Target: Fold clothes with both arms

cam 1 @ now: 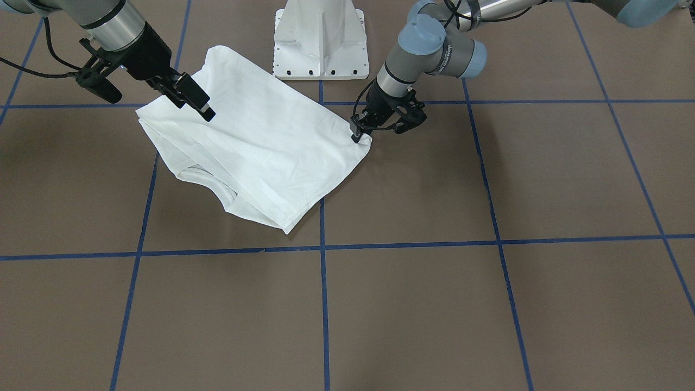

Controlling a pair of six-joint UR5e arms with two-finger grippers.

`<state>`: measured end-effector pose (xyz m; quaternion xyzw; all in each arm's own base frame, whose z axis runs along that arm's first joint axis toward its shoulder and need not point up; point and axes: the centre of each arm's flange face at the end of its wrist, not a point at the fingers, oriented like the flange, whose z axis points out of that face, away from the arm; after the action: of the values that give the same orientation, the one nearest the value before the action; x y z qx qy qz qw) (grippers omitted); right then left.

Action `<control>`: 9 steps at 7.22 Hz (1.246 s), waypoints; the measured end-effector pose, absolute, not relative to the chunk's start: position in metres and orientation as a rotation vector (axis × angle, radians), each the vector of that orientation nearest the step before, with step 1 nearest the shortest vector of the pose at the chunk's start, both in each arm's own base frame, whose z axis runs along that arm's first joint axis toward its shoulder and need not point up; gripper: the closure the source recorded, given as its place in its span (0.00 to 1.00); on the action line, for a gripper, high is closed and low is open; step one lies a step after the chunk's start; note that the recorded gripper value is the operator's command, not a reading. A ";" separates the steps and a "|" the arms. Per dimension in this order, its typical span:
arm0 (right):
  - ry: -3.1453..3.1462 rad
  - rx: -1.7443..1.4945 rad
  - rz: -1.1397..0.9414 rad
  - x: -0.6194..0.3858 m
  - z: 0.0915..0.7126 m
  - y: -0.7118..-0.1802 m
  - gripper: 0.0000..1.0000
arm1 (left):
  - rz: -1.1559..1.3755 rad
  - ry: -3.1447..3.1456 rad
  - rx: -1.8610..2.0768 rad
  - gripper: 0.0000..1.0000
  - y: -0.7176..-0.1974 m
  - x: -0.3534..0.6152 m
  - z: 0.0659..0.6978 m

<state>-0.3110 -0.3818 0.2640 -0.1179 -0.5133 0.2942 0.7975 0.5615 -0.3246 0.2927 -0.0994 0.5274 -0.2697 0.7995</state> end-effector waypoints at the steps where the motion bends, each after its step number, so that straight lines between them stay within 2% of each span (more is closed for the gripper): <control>1: -1.103 -0.253 0.632 -0.311 0.264 -0.381 0.00 | -0.551 1.137 -0.152 1.00 -0.339 0.555 0.293; 3: -1.105 -0.253 0.629 -0.311 0.263 -0.381 0.00 | -0.499 1.156 0.022 1.00 -0.406 0.514 0.285; 6: -1.107 -0.255 0.625 -0.313 0.261 -0.381 0.00 | -0.507 1.190 0.251 1.00 -0.546 0.487 0.256; 8: -1.107 -0.257 0.621 -0.317 0.260 -0.381 0.00 | -0.545 1.210 0.325 0.30 -0.633 0.506 0.266; 9: -1.108 -0.253 0.620 -0.322 0.258 -0.382 0.00 | -0.547 1.209 0.345 0.27 -0.652 0.506 0.267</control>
<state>-0.3223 -0.3822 0.2580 -0.1178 -0.5161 0.2890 0.7976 0.5062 -0.6521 0.2671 0.1593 0.5583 -0.2524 0.7741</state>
